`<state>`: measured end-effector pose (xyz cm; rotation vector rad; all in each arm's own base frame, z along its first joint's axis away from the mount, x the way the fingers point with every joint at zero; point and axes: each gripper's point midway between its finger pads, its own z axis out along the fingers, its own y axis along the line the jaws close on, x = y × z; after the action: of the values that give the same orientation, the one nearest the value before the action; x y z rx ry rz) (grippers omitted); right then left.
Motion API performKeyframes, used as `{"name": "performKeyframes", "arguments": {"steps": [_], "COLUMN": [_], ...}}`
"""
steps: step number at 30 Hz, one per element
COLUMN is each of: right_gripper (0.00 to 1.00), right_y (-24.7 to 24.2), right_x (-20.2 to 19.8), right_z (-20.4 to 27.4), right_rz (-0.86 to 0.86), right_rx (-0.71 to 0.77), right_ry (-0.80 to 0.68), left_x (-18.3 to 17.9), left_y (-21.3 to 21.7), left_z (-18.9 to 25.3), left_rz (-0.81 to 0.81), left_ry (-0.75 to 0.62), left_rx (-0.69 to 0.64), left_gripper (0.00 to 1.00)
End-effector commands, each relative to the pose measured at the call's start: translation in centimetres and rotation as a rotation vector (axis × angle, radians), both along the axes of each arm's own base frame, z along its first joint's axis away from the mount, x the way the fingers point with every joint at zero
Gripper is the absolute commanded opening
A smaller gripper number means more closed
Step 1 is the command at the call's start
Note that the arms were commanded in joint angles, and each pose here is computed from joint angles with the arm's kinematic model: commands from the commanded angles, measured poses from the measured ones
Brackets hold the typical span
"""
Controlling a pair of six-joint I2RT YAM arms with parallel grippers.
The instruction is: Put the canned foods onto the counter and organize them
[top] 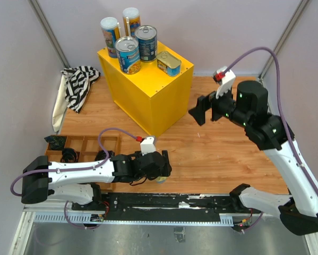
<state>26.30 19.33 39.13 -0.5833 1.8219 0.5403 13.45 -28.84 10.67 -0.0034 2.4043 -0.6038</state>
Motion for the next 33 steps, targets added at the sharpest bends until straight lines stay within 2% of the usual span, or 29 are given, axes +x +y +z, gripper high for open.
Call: {"name": "performKeyframes", "arguments": {"steps": [1,6,14,24,33], "right_gripper": [0.99,0.95,0.88,0.89,0.89], "right_y": [-0.3,-0.4,1.0,4.1,7.8], "right_x": [-3.2,-6.6,-9.6,-11.3,-12.8], "right_z": [-2.0,-6.8,-15.9,-21.2,-25.0], "right_rz": [-0.008,-0.007,-0.026,-0.043,0.057], "right_rx": [0.018,0.016,-0.002,-0.048,-0.067], "right_ry": [-0.004,0.039,0.085,0.04,0.123], "left_x": [-0.9,-0.8,0.4,1.1,1.4], "left_y": [0.5,1.6,4.0,6.2,6.7], "left_z": [-1.0,-0.6,1.5,2.5,1.6], "left_rz": [0.043,0.131,0.293,0.384,0.378], "left_ry": [0.065,0.082,0.054,0.025,0.029], "left_rx": [-0.016,-0.081,-0.199,-0.222,-0.241], "left_gripper": [0.99,0.99,0.99,0.98,0.98]}}
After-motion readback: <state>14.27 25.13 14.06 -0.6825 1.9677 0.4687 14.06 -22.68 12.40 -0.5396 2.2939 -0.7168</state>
